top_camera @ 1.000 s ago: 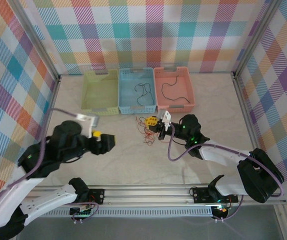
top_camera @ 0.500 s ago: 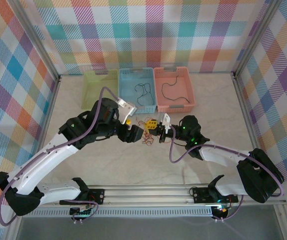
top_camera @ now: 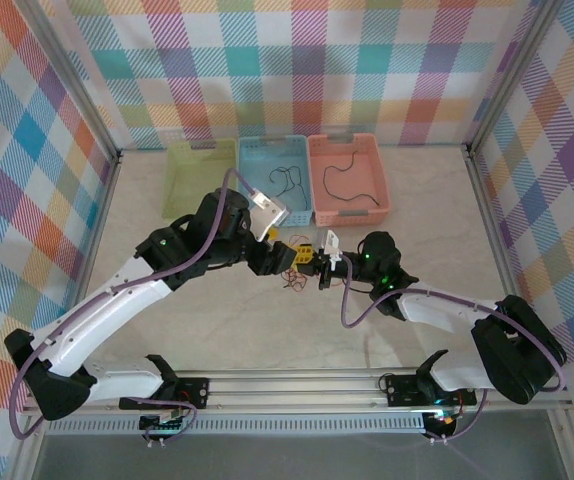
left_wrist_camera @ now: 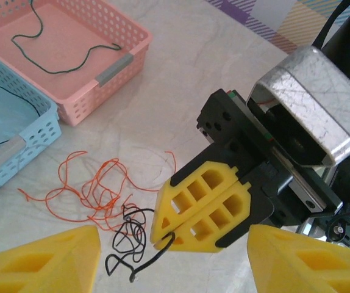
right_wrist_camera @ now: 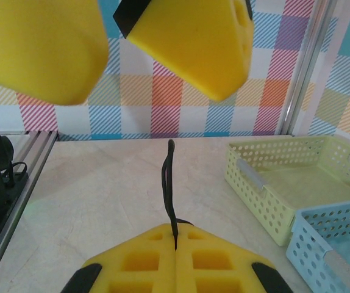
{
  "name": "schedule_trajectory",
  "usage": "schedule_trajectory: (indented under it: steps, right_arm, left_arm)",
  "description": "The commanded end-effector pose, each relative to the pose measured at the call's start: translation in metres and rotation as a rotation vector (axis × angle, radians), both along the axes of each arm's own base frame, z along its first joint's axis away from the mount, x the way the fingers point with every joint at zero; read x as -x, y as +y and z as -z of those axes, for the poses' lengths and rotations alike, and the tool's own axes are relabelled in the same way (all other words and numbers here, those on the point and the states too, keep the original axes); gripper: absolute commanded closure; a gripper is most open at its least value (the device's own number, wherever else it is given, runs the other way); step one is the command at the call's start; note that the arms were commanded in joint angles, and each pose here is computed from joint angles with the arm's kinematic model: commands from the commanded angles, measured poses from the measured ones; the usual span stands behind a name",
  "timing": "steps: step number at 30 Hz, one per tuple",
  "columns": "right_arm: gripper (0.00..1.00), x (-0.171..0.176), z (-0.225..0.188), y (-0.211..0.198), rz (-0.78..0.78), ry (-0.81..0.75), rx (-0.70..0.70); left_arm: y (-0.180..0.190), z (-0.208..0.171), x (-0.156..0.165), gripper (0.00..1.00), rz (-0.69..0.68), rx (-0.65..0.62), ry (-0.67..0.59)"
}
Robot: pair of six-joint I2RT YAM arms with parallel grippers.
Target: Untangle the cables
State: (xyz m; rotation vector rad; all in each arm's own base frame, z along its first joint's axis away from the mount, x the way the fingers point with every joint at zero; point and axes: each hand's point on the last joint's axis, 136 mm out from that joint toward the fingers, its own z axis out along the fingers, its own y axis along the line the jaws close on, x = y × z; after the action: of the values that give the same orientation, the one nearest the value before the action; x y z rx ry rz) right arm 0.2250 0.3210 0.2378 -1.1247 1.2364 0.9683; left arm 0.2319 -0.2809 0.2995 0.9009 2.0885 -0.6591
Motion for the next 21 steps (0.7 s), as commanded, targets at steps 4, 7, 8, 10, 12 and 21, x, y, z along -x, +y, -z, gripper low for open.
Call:
schedule_trajectory:
  steps: [4, 7, 8, 10, 12, 21]
  right_arm:
    - [1.0, 0.004, -0.002, 0.0, -0.022, -0.022, -0.016]
    - [1.0, 0.004, -0.002, 0.0, -0.022, -0.021, -0.016]
    - [1.0, 0.004, -0.002, -0.001, -0.02, -0.024, -0.016]
    - [1.0, 0.004, -0.002, -0.001, -0.018, -0.023, -0.014]
    - [1.0, 0.004, -0.002, -0.001, -0.017, -0.023, -0.014]
    - [1.0, 0.003, -0.002, -0.001, -0.011, -0.021, -0.014]
  left_arm:
    - [-0.003, 0.016, -0.005, 0.32, -0.011, 0.015, 0.033]
    - [-0.003, 0.023, -0.008, 0.29, -0.024, 0.009, 0.058]
    - [-0.003, 0.026, -0.009, 0.3, -0.024, 0.008, 0.067]
    - [-0.005, 0.03, -0.009, 0.34, -0.022, 0.013, 0.085]
    - [-0.006, 0.034, -0.009, 0.4, -0.019, 0.016, 0.099]
    - [-0.002, 0.039, -0.014, 0.71, -0.054, 0.008, 0.113]
